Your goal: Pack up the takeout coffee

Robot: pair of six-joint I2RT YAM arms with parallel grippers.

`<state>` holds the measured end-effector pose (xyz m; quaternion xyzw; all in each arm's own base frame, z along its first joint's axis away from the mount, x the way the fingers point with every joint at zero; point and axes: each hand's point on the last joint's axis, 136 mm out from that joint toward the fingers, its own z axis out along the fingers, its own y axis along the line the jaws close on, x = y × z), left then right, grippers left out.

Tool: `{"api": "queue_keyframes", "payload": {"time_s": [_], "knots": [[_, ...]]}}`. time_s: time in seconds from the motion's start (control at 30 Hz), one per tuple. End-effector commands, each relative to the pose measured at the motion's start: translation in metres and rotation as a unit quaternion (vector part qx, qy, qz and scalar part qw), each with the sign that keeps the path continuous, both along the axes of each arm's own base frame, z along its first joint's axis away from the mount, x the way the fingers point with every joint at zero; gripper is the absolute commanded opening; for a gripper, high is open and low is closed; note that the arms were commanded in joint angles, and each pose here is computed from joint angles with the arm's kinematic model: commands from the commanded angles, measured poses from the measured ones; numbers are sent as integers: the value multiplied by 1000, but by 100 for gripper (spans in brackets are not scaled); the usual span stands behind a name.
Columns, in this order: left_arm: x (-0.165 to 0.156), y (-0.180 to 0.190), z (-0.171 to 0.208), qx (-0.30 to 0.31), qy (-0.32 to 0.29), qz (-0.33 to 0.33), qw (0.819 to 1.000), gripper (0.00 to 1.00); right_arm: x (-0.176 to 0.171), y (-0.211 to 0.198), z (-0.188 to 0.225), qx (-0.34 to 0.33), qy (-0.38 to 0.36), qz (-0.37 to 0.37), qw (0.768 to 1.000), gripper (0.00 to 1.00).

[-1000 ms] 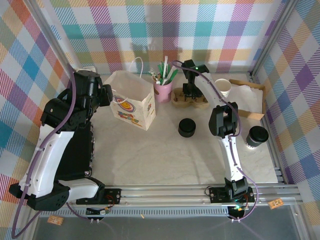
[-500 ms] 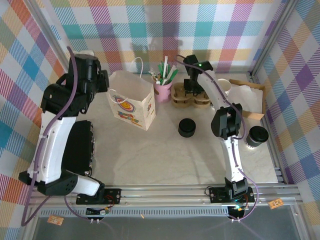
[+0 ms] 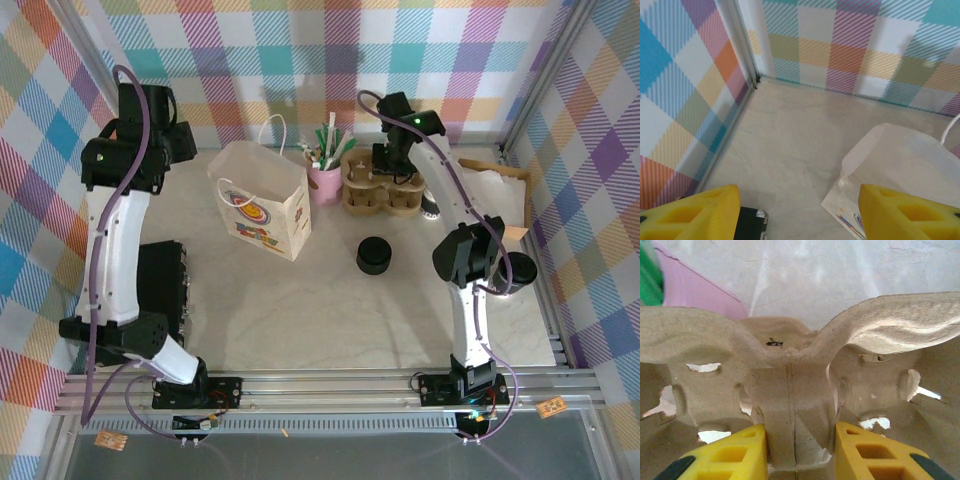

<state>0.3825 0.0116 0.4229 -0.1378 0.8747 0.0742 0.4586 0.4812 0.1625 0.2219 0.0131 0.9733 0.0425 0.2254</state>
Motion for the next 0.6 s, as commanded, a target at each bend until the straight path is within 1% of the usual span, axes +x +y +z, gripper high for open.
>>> {"api": "queue_keyframes", "payload": {"time_s": [0.0,0.07,0.13,0.2,0.23,0.3,0.37,0.43,0.47,0.57], "knots": [[24,-21,-6,-56,-4,-64,996,65,-19,2,24,14,-6,15,1000,34],[37,-42,-10,-44,0,-142,989,65,-25,3,32,20,-9,19,1000,34],[49,-56,-11,-28,-8,-199,980,64,-32,5,37,24,-10,27,999,34],[55,-77,-12,-9,-13,-275,961,64,-37,6,39,24,-9,33,999,34],[57,-86,-13,8,-12,-305,952,66,-40,4,40,23,-7,35,999,34],[61,-101,-25,50,5,-359,932,68,-46,2,40,18,-4,39,999,34],[63,-114,-46,87,40,-414,905,72,-52,0,41,13,-3,45,999,34],[65,-122,-64,105,70,-452,883,72,-57,-2,42,11,-3,49,999,34],[69,-122,-74,110,84,-460,877,72,-60,-3,41,10,-1,50,999,34],[80,-124,-94,115,111,-474,866,72,-71,-2,39,18,9,48,999,34]]}}
